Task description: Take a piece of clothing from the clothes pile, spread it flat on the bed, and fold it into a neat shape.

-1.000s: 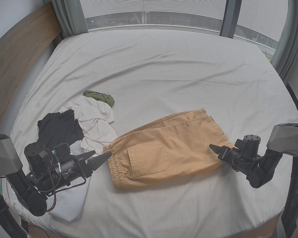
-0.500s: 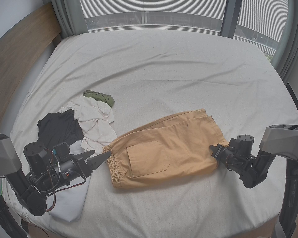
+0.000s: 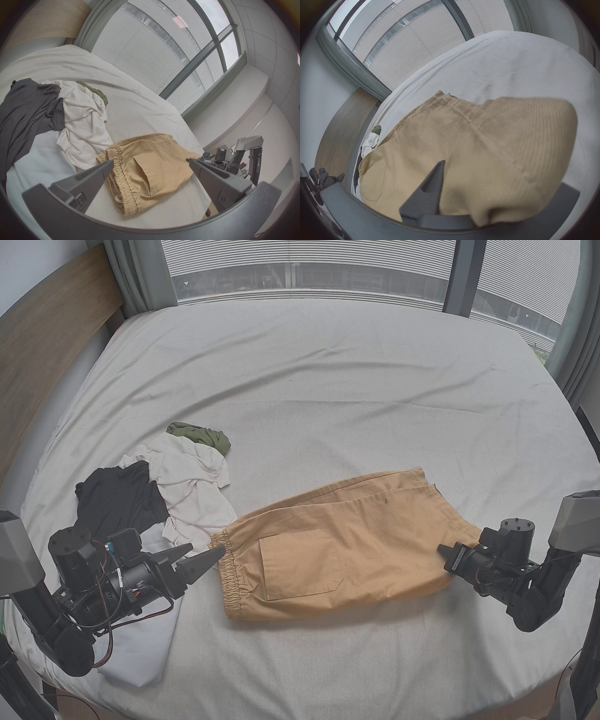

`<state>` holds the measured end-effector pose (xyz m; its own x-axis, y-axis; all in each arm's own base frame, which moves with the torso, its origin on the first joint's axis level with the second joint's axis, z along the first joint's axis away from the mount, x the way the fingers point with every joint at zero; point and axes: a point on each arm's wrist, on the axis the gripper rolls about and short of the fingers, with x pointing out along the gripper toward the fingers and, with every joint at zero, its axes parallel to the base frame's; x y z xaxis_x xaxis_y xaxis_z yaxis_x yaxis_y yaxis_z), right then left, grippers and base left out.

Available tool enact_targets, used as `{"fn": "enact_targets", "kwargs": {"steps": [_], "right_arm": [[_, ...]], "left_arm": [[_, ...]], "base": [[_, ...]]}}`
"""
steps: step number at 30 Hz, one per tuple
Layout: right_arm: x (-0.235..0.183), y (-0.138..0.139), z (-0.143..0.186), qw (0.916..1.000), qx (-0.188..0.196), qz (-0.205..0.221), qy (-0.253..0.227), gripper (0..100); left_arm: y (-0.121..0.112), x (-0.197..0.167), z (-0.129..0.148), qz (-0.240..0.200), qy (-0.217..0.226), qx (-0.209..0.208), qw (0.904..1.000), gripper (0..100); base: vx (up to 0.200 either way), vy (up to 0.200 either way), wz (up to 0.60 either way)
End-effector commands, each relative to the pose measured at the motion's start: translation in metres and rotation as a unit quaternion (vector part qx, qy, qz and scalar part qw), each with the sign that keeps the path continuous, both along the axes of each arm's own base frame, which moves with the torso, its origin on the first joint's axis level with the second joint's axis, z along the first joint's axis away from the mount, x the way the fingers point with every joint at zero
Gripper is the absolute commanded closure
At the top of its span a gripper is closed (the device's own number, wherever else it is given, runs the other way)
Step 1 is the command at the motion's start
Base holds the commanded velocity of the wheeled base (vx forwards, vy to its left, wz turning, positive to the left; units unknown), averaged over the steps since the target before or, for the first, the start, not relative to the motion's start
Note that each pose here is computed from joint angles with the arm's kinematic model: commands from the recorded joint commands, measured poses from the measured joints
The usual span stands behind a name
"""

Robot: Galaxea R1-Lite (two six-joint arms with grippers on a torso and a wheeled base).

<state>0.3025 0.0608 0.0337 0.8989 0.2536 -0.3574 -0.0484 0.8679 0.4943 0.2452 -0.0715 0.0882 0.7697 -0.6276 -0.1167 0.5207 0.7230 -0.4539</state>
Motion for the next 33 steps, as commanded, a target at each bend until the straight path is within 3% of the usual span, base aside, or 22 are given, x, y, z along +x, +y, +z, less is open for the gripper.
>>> {"fn": "enact_targets", "kwargs": {"steps": [1,20,29,30,33], "right_arm": [[-0.015,-0.007,0.005,1.0000,-0.004,-0.004,0.004,100],[-0.073,-0.038,-0.014,0.9935,-0.074,0.003,0.086,100],[-0.076,-0.041,-0.022,0.9916,-0.080,0.002,0.102,100],[-0.076,-0.040,-0.021,0.9920,-0.080,0.003,0.098,0],[-0.076,-0.040,-0.020,0.9932,-0.079,-0.003,0.085,0]], "left_arm": [[0.000,-0.001,-0.001,0.000,0.001,0.000,1.0000,0],[-0.001,-0.004,-0.003,-0.006,0.011,0.002,0.9999,0],[-0.001,-0.004,-0.005,-0.007,0.013,0.003,0.9999,0],[-0.001,-0.004,-0.005,-0.007,0.013,0.003,0.9999,0],[-0.001,-0.004,-0.005,-0.007,0.013,0.003,0.9999,0]], "base": [[0.000,0.000,0.00],[0.000,0.000,0.00],[0.000,0.000,0.00],[0.000,0.000,0.00],[0.000,0.000,0.00]]}}
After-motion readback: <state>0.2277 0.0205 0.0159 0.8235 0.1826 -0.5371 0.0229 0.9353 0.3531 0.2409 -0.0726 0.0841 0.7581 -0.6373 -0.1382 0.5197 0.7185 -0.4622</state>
